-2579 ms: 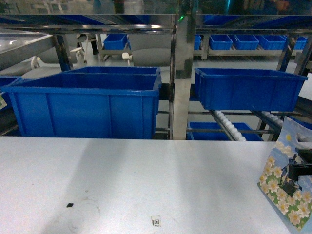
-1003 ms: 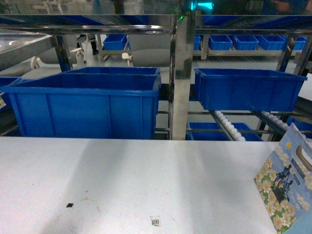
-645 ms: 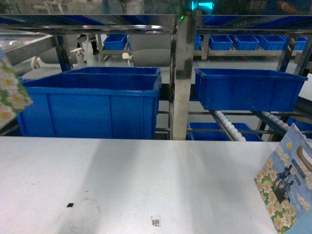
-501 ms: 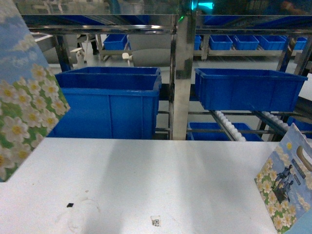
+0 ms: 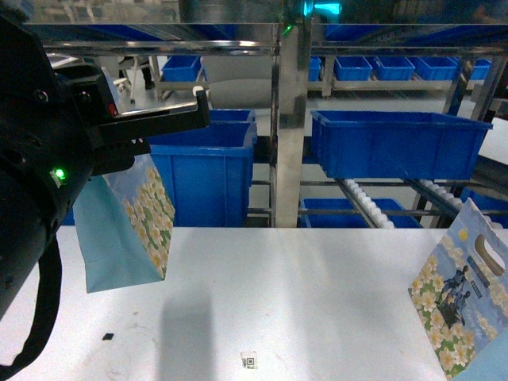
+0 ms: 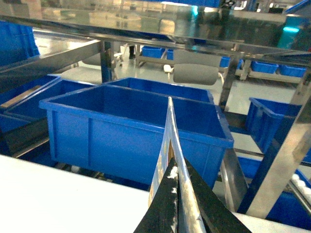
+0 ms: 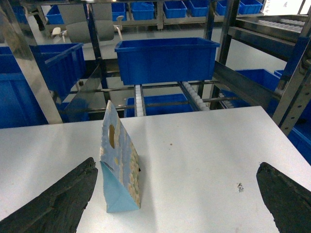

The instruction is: Move flower gift bag to table near conveyor

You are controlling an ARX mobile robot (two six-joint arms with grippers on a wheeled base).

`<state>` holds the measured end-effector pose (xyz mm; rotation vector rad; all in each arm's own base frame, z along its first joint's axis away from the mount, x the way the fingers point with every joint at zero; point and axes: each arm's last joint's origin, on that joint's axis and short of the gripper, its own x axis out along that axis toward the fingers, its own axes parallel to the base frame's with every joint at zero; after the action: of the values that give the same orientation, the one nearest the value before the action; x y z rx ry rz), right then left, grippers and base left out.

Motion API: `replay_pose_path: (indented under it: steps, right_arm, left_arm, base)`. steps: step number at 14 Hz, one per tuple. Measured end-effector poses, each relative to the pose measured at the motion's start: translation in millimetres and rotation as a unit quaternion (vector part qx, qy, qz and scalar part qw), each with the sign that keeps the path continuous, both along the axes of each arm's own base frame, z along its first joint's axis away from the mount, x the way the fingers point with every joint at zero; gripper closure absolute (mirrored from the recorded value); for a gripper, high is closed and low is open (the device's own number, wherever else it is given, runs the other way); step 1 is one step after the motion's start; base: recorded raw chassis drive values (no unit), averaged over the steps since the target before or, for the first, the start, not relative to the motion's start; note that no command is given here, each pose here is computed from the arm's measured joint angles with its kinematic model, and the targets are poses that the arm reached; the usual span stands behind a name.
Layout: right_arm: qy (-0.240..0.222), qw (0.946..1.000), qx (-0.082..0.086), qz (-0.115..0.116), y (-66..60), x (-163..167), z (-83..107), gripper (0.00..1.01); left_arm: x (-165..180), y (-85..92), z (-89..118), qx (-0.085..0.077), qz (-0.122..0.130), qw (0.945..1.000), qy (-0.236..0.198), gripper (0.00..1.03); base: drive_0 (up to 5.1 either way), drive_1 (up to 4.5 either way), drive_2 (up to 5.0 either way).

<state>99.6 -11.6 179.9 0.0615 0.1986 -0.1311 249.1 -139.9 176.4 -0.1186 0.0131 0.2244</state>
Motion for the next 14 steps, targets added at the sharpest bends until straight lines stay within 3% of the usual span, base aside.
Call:
replay_pose_path:
  steps: [4, 9, 14]
  right_arm:
    - [0.0, 1.0, 0.0, 0.0, 0.0, 0, 0.0, 0.03]
    - [0.0, 1.0, 0.0, 0.0, 0.0, 0, 0.0, 0.03]
    - [0.0, 1.0, 0.0, 0.0, 0.0, 0, 0.0, 0.03]
  left_arm:
    - [23, 35.9, -30, -0.025, 0.049, 0.9983, 0.021, 1.01]
    - [2, 52.2, -74, -0.013, 0.039, 0.9974, 0.059, 1.01]
    - [-35, 40.6, -99, 0.002, 0.021, 0.9937, 0.11, 1.01]
  base:
    - [0.0, 0.0, 0.0]
    - [0.0, 0.0, 0.0]
    - [0.0, 0.0, 0.0]
